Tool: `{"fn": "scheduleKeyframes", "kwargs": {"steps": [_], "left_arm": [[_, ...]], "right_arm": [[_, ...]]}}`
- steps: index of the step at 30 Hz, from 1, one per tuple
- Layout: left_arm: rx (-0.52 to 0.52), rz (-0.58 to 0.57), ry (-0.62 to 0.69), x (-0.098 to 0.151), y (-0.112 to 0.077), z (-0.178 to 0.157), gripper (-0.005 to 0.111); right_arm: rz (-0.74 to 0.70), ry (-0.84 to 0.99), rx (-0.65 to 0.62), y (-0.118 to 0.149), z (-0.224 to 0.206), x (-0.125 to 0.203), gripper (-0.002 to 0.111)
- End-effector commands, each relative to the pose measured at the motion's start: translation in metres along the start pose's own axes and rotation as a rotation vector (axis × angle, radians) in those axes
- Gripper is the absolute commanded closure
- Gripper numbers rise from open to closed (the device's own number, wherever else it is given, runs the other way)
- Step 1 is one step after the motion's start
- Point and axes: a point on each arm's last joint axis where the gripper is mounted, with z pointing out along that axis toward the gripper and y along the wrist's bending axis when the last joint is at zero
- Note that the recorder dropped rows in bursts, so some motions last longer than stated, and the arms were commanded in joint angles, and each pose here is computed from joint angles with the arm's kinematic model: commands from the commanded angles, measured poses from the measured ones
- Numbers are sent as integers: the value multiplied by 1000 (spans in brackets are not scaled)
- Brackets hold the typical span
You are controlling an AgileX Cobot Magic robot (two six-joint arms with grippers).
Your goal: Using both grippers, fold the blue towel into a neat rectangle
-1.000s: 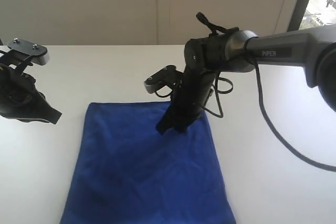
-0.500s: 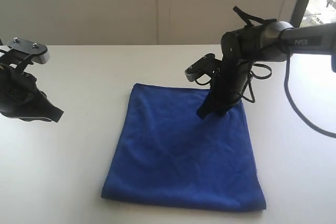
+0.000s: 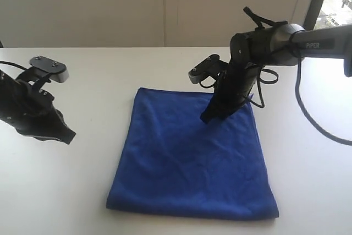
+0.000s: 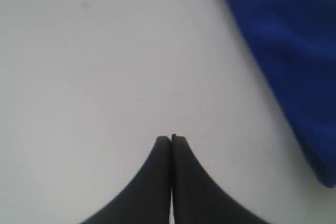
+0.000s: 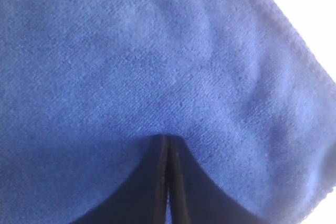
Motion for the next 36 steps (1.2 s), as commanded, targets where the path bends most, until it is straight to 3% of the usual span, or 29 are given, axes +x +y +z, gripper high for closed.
{"fn": "scheduleKeyframes", "kwargs": {"steps": [1, 10, 14, 20, 24, 26, 31, 36], "left_arm": [[141, 117, -31, -5, -22, 2, 107], [186, 150, -19, -3, -27, 1, 107], [173, 273, -37, -4, -26, 1, 107], [215, 261, -45, -6, -29, -1, 107], [359, 405, -10, -9, -40, -11, 107], [401, 467, -12, -12, -42, -17, 107], [435, 611, -32, -13, -44, -20, 107], [448, 619, -22, -7, -45, -17, 102]], "right_arm": [[-20, 11, -36, 13, 22, 0, 108], [-42, -36, -29, 24, 10, -20, 108], [-49, -38, -25, 20, -22, -28, 108], [-134, -51, -18, 19, -85, -29, 108], [-275, 129, -122, 27, -120, -6, 108], [-263, 125, -118, 28, -128, -1, 108], [-264, 177, -198, 42, -128, 30, 108], [-273, 320, -266, 57, -106, 70, 108]]}}
